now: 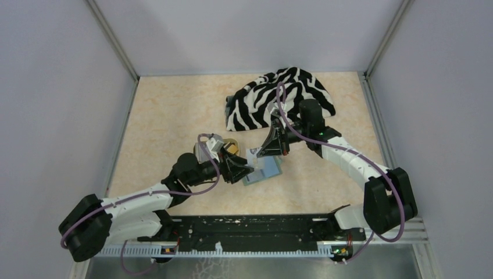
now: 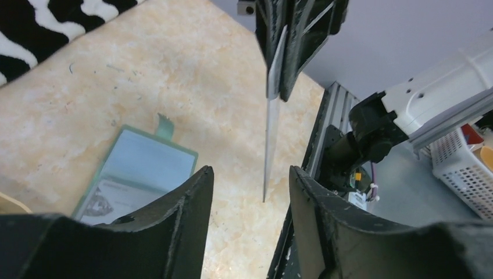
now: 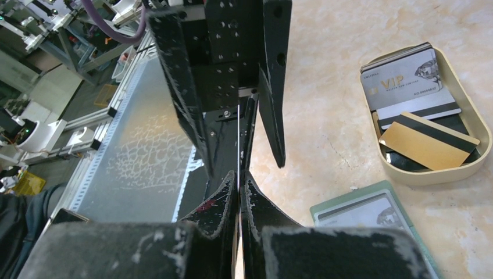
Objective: Put the credit cards into the card holder
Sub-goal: Pick up the credit card from the storage box, then insert the credit card into the storage box.
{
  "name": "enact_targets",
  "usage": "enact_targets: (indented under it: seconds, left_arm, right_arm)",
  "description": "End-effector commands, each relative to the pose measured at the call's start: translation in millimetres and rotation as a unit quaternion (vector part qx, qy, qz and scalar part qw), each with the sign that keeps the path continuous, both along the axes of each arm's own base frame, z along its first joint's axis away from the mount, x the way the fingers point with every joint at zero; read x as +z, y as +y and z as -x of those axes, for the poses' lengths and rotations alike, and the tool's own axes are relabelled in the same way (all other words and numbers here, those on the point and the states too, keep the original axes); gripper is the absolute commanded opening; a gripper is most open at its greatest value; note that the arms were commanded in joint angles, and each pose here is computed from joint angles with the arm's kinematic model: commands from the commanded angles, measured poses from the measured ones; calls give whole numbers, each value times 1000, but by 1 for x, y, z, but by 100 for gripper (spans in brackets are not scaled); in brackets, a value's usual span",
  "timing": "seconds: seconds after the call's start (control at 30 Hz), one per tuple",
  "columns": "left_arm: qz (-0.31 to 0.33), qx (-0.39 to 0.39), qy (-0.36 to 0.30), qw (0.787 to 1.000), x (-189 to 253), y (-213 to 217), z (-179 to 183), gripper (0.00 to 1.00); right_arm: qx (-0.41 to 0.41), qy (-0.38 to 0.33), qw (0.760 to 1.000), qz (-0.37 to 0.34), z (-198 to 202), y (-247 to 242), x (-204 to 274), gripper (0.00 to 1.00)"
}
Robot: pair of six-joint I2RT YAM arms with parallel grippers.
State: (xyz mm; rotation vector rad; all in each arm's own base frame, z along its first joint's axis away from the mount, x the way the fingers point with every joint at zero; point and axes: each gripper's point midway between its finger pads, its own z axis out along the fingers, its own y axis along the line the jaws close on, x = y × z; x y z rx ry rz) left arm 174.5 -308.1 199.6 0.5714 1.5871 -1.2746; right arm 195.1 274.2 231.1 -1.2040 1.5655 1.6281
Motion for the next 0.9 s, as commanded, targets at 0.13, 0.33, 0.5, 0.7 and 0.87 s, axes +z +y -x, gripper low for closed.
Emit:
enact_targets:
  seconds: [0.13,0.33,0.5,0.7,0.87]
  left_arm:
    - [24,-53,5,998,9,-22,4,33]
    - [34,-71,4,997,10,-24,10,0]
    - [24,-65,13,997,2,-21,10,0]
    - [-2,-7,48,999,-21,-9,-2,35]
    - [-8,91,102,991,-51,22,-14,47]
  right_arm:
    - [18,-44,999,-17,2,2,9,0]
    - [11,-42,999,-5,1,2,4,0]
    - [-1,-60,998,20,-6,0,-3,1]
    - [-35,-70,996,53,-26,-8,-15,0]
    - [-101,-6,993,62,-50,-22,-35,0]
